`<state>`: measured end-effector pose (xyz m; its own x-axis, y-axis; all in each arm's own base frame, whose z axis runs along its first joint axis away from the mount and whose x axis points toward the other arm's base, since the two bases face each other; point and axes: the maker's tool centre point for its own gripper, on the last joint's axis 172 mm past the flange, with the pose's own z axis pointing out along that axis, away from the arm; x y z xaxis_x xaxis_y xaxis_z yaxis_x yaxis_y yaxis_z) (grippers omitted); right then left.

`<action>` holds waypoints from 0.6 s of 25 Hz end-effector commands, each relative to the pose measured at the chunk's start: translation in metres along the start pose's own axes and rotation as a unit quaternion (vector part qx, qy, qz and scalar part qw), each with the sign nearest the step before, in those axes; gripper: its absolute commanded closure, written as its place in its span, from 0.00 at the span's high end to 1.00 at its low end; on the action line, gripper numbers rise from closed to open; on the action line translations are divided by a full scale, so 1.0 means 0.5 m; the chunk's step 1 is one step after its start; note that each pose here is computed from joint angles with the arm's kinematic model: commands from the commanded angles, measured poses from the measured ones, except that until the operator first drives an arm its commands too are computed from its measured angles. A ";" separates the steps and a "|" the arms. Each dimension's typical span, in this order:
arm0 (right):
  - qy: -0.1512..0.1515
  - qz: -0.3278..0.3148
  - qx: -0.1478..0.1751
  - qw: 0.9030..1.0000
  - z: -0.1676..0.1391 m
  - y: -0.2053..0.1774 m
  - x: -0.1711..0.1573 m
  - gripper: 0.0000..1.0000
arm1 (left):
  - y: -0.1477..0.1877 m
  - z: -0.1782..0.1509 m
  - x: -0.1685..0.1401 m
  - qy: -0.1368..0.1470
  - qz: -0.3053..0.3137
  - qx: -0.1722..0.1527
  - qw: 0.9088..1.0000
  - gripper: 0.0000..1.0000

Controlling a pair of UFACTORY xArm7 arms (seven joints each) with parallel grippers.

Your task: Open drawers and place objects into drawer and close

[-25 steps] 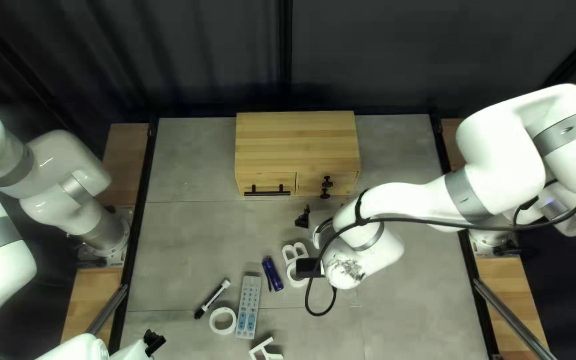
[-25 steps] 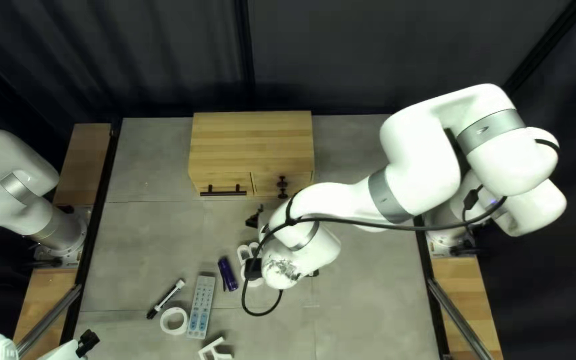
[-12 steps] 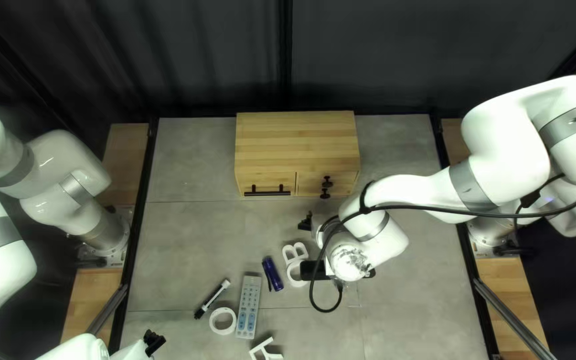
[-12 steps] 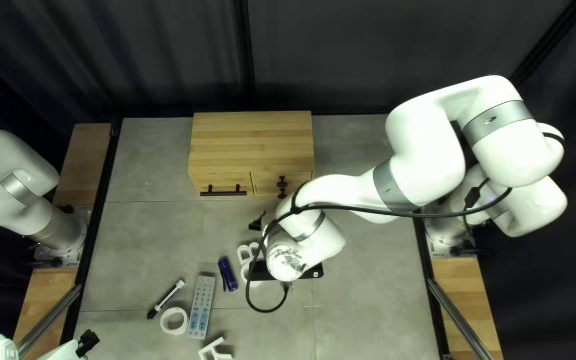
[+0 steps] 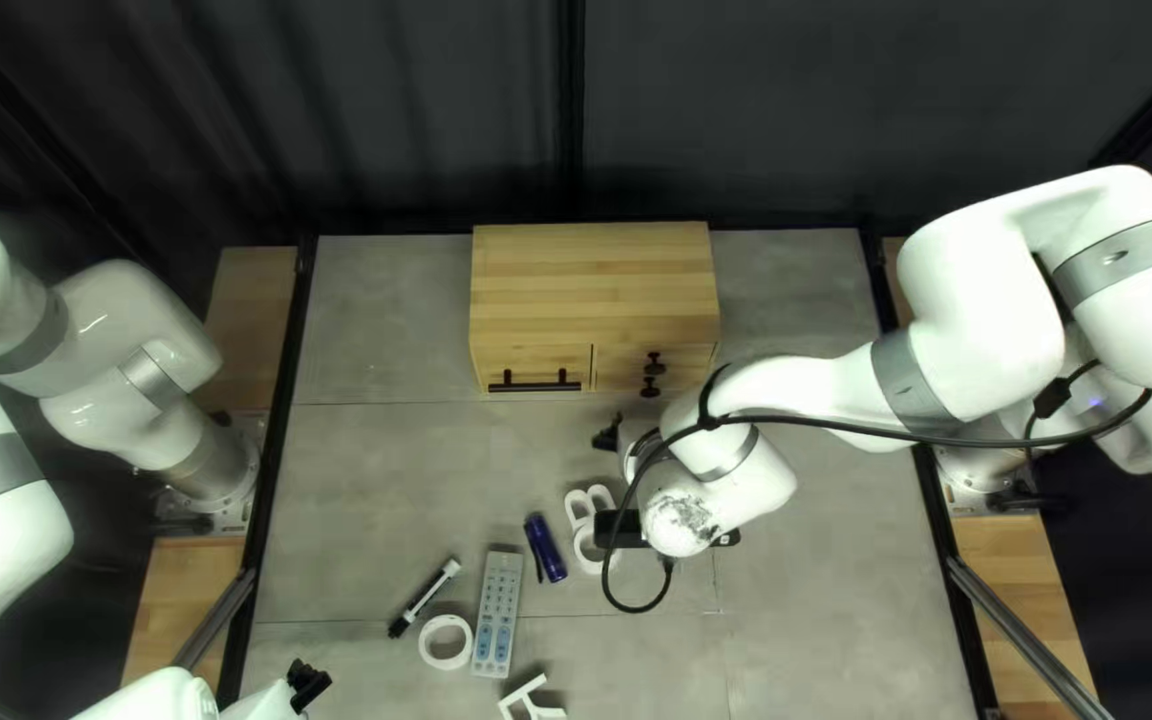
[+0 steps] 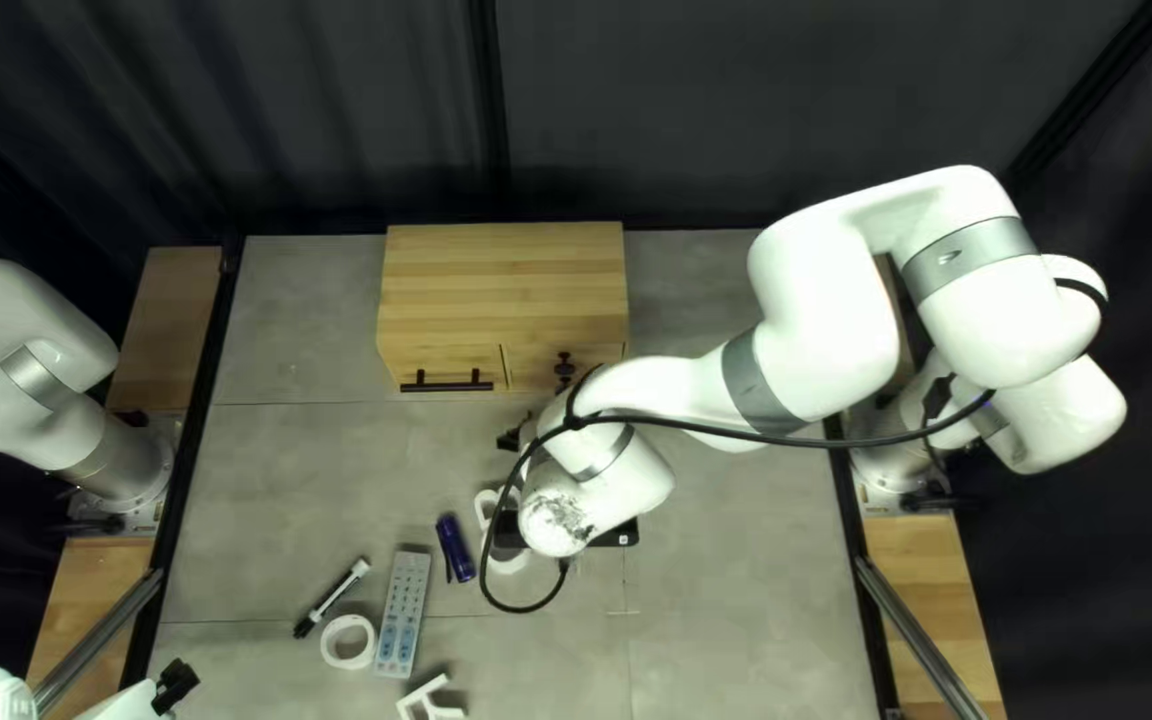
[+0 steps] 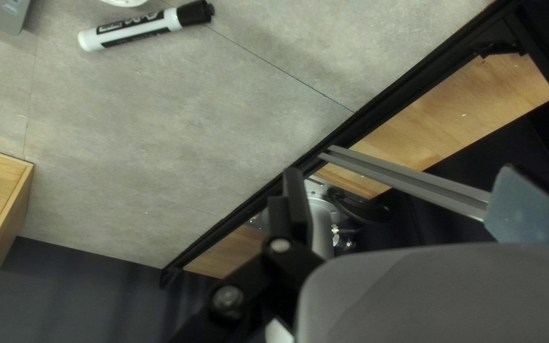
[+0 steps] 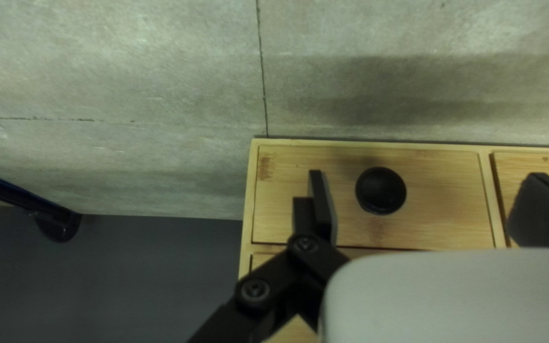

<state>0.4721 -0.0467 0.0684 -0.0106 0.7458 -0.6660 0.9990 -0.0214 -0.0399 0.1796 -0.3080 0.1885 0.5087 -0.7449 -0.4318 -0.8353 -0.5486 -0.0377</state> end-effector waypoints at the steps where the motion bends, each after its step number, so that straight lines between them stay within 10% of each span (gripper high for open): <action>1: 0.006 0.000 -0.002 1.000 0.016 -0.001 -0.001 1.00 | 0.000 0.000 0.000 0.000 0.000 0.000 1.000 1.00; 15: 0.012 -0.002 0.004 1.000 0.050 -0.016 -0.017 1.00 | 0.000 0.000 0.000 0.000 0.000 0.000 1.000 1.00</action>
<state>0.4629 -0.0676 0.0572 -0.0139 0.7626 -0.6467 0.9987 -0.0218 -0.0471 0.1796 -0.3080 0.1885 0.5087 -0.7449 -0.4318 -0.8353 -0.5486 -0.0377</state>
